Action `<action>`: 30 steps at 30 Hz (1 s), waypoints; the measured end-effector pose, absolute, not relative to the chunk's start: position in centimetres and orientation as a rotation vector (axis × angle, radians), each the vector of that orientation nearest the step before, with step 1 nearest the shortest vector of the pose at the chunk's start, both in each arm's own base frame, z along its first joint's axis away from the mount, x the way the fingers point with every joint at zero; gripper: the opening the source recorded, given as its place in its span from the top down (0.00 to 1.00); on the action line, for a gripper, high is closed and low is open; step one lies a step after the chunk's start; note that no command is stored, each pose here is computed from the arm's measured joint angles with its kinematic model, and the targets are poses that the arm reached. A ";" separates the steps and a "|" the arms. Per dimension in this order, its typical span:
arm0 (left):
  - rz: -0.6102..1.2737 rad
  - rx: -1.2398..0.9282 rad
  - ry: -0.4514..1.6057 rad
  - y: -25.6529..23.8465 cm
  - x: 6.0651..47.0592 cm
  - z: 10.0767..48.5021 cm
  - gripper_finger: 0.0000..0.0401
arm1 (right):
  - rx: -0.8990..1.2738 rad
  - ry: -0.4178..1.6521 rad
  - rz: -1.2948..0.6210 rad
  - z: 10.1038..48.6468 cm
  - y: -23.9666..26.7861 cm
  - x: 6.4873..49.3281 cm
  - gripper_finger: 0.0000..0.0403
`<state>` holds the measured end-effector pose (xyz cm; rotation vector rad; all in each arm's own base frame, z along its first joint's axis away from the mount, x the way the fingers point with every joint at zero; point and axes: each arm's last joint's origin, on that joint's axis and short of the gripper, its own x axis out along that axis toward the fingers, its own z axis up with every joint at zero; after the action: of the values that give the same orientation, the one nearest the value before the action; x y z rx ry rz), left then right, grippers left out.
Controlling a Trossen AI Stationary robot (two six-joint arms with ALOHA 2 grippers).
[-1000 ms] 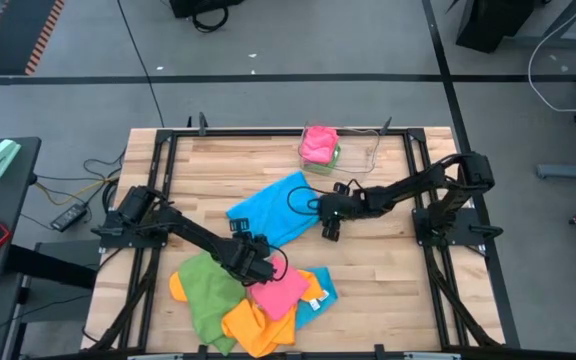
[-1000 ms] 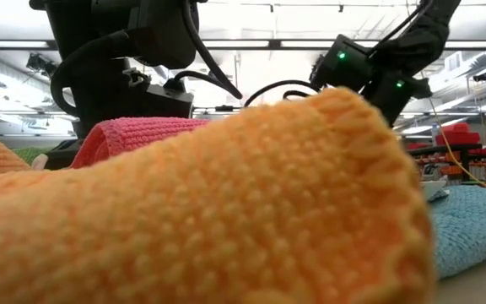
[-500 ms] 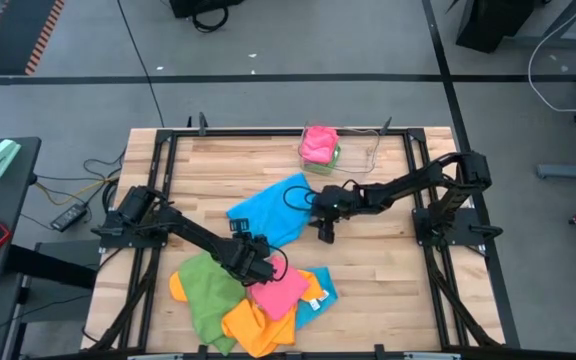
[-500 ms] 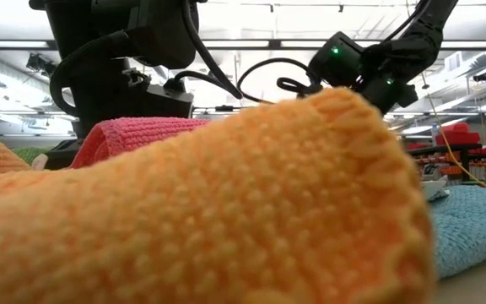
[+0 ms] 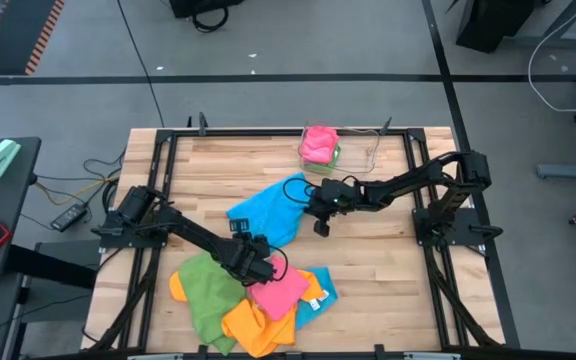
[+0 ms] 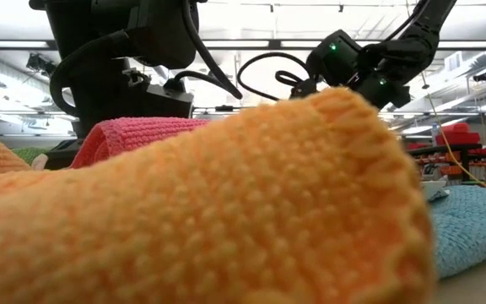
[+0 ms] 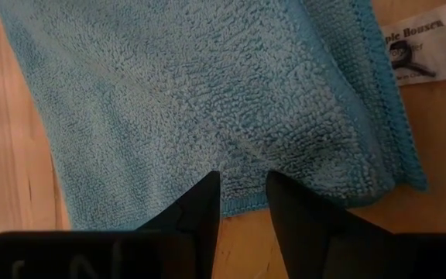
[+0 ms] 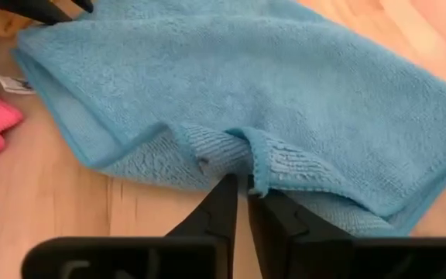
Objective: Fold microfiber towels
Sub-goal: Fold the top blue towel
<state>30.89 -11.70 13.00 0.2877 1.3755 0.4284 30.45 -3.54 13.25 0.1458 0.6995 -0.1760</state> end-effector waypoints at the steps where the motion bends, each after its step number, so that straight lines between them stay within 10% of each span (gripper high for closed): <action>1: 0.428 0.288 1.375 -11.7 30.9 13.0 0.71 | 0.137 0.691 -0.175 13.3 -3.6 30.5 0.90; 22: 0.421 0.295 1.375 -11.7 30.9 13.0 0.72 | 0.031 0.609 -0.219 10.9 -6.7 32.2 0.90; 30: 0.414 0.303 1.376 -11.7 30.9 13.0 0.71 | -0.006 0.556 -0.120 13.0 -6.3 32.1 0.75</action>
<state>30.94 -11.68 12.98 0.3029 1.3763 0.4143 32.07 -6.25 13.00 -0.0061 0.5564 -0.1203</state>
